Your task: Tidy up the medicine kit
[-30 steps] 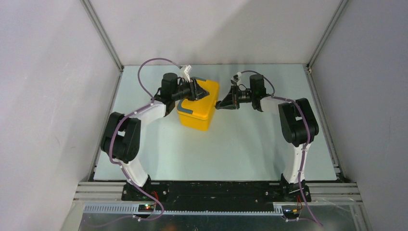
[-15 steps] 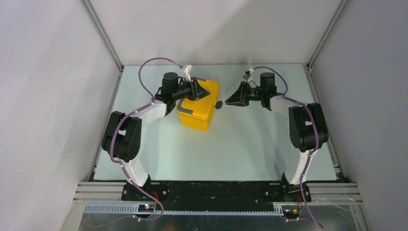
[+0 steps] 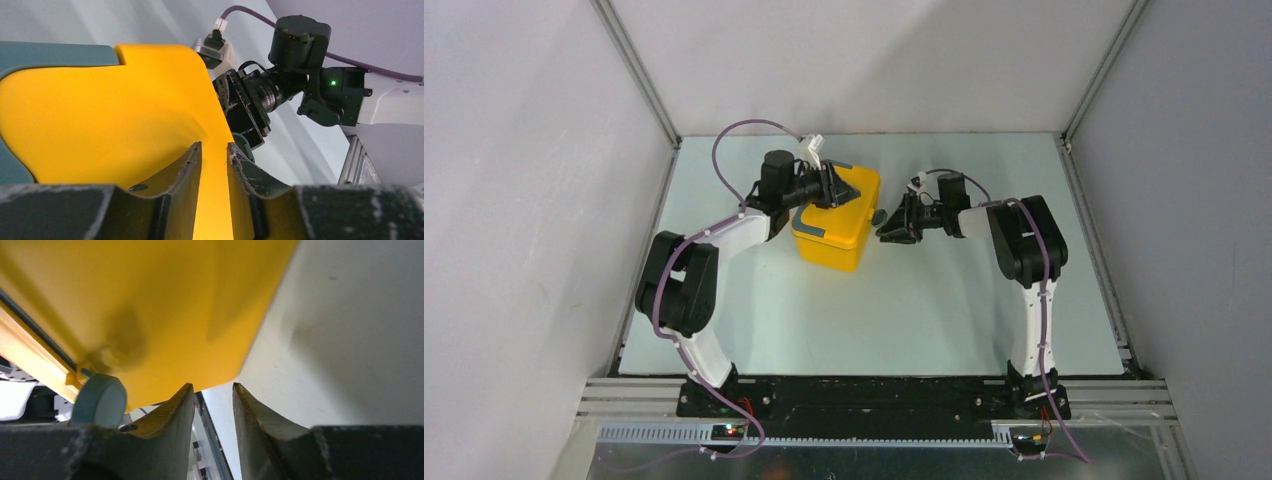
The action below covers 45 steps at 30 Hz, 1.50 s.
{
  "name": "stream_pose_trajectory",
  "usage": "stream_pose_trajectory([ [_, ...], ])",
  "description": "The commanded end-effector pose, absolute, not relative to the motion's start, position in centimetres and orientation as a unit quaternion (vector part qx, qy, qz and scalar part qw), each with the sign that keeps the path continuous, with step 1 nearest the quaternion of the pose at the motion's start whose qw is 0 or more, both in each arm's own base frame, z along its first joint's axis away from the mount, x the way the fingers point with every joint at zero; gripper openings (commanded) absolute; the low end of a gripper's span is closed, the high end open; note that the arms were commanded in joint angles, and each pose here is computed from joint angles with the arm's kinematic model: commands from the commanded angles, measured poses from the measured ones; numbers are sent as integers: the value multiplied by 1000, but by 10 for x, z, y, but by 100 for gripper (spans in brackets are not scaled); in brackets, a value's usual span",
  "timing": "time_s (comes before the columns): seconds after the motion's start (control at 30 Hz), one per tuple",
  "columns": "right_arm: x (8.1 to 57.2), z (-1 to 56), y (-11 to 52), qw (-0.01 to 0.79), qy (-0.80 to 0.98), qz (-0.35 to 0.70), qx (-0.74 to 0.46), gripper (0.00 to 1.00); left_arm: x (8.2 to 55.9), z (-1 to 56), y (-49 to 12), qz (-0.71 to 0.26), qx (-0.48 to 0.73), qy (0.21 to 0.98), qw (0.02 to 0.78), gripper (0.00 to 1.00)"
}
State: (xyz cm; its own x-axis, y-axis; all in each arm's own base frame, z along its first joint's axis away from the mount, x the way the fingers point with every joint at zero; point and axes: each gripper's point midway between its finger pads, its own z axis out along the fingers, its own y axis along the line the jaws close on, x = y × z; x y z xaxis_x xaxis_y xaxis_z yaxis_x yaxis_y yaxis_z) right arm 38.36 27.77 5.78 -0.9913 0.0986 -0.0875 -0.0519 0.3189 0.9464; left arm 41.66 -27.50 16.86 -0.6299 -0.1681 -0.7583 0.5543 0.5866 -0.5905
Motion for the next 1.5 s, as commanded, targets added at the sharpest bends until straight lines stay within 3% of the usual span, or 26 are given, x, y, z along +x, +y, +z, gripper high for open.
stream_pose_trajectory([
  [0.0, 389, 102, 302, 77, 762, 642, -44, 39, 372, 72, -257, -375, 94, 879, 279, 34],
  [0.8, 370, 160, 290, 137, 754, 634, -104, 34, 371, 76, -258, -379, 97, 877, 280, 34],
  [1.27, 371, 158, 292, 135, 755, 634, -99, 36, 370, 78, -259, -382, 96, 876, 279, 34],
  [1.33, 371, 165, 294, 126, 743, 650, -100, 39, 370, 78, -259, -382, 96, 876, 279, 34],
  [1.43, 367, 178, 297, 127, 726, 665, -119, 56, 370, 76, -258, -381, 96, 877, 278, 34],
  [1.47, 366, 180, 298, 128, 726, 666, -119, 58, 369, 75, -258, -381, 96, 877, 276, 34],
])
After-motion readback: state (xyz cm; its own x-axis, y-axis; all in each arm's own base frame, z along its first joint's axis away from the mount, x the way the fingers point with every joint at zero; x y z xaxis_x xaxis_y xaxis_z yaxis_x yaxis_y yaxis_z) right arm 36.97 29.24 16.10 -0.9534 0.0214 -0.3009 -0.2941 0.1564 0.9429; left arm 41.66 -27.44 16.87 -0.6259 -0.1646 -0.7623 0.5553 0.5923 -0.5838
